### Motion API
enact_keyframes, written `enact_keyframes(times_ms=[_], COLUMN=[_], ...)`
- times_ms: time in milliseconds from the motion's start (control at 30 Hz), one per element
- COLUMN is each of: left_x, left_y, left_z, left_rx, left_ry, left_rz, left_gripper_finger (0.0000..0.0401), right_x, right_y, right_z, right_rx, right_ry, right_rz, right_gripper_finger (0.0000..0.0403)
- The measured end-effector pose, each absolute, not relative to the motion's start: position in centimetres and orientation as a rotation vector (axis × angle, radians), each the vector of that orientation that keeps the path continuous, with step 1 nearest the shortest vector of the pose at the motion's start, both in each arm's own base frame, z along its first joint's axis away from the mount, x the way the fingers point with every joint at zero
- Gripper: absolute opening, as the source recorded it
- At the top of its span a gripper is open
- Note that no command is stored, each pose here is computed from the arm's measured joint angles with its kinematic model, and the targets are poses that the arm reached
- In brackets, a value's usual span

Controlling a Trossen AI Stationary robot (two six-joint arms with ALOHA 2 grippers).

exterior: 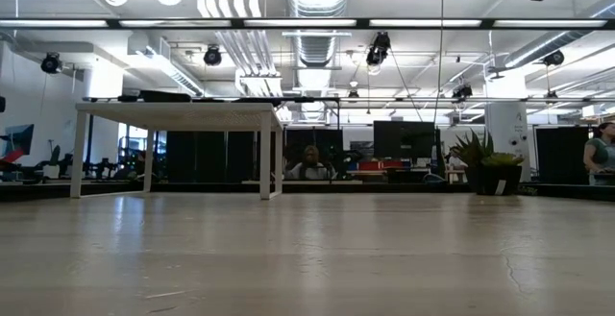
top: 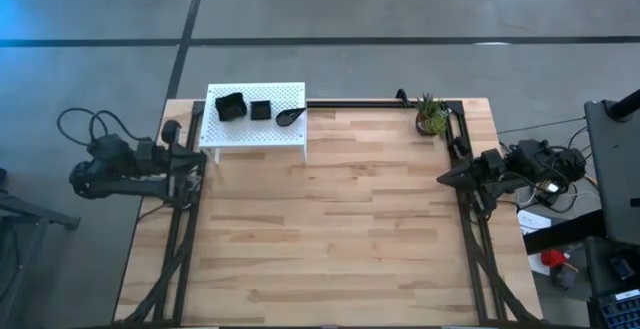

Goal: Pick & Place Mini shaped plates
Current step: Return to Home Position

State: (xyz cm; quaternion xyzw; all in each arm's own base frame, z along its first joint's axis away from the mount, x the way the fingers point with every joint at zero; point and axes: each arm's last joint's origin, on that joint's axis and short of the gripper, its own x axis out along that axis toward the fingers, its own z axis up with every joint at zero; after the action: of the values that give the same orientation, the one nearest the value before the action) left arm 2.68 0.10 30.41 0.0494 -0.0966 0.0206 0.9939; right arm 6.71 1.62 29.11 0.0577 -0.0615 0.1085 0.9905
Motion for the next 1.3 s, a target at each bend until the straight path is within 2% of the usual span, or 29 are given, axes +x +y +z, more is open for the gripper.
enact_keyframes(times_ms=[367, 700, 933, 1300], left_x=[2.7, 2.9, 5.1, 8.0], left_y=[0.2, 0.2, 0.0, -0.2], left_z=[30.3, 29.9, 27.1, 21.8], left_rx=[0.099, 0.103, 0.113, 0.119], left_ry=[-0.182, -0.166, -0.117, -0.064], left_rz=[0.06, 0.073, 0.083, 0.08], left_gripper_finger=[0.0, 0.0, 0.0, 0.0], right_x=[4.2, 4.4, 6.0, 8.6], right_y=[1.0, 1.0, 1.4, 2.1], right_z=[28.5, 28.2, 25.9, 20.2], right_rx=[0.128, 0.123, 0.05, 0.072], right_ry=[-0.173, -0.161, -0.157, -0.105], right_rz=[0.219, 0.209, 0.202, 0.205], right_gripper_finger=[0.0008, 0.0008, 0.0008, 0.0008])
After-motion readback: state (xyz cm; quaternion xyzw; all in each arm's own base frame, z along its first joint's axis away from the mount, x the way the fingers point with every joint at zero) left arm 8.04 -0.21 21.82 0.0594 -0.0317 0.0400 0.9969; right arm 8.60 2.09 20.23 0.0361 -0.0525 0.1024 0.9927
